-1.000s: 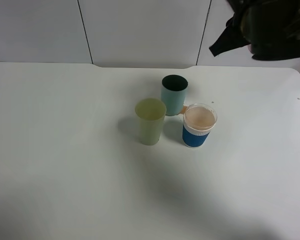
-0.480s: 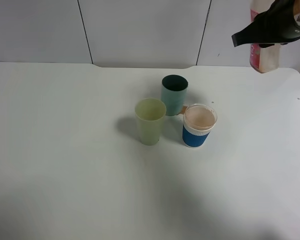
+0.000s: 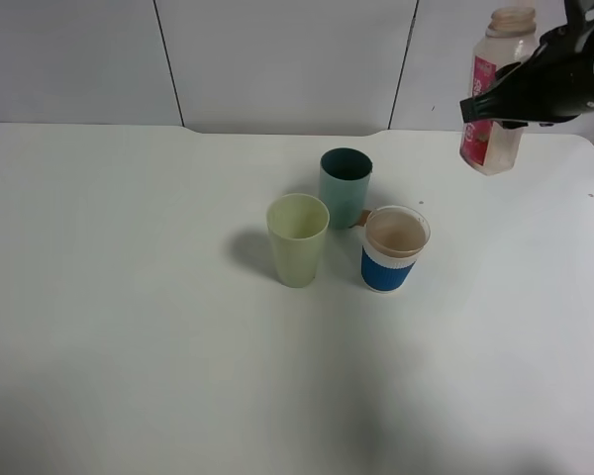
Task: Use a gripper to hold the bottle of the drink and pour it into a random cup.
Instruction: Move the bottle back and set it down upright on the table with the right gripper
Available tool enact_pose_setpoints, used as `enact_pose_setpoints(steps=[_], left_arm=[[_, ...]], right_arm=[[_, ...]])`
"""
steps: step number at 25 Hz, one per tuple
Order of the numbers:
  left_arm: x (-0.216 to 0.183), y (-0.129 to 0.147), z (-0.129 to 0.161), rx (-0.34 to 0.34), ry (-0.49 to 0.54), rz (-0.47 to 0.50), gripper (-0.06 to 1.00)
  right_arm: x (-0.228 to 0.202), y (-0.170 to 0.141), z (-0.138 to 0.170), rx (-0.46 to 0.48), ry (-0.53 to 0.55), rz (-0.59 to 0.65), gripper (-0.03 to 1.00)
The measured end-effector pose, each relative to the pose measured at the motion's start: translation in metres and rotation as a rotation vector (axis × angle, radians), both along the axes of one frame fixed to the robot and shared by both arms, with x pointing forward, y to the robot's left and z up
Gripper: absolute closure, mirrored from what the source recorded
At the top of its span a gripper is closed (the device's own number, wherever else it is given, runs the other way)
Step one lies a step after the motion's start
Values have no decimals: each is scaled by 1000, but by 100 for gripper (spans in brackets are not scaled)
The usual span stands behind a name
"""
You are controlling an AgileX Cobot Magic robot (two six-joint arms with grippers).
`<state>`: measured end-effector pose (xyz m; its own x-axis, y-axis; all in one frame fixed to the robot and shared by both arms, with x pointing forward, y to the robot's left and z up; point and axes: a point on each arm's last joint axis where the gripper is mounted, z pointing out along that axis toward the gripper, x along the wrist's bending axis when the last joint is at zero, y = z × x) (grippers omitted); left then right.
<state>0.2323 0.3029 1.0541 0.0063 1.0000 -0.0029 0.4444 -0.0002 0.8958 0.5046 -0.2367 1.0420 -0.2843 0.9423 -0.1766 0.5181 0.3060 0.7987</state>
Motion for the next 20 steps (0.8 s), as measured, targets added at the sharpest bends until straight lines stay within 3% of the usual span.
enact_pose_setpoints(steps=[9,16,20], left_arm=[[0,0,0,0,0,0,2],[0,0,0,0,0,0,2],[0,0,0,0,0,0,2]], right_arm=[[-10,-51,-39,71,-58,-140,61],[-21,-50,-53,75,-202,-51,61],[-21,-50,-74,81,-158,-59,61]])
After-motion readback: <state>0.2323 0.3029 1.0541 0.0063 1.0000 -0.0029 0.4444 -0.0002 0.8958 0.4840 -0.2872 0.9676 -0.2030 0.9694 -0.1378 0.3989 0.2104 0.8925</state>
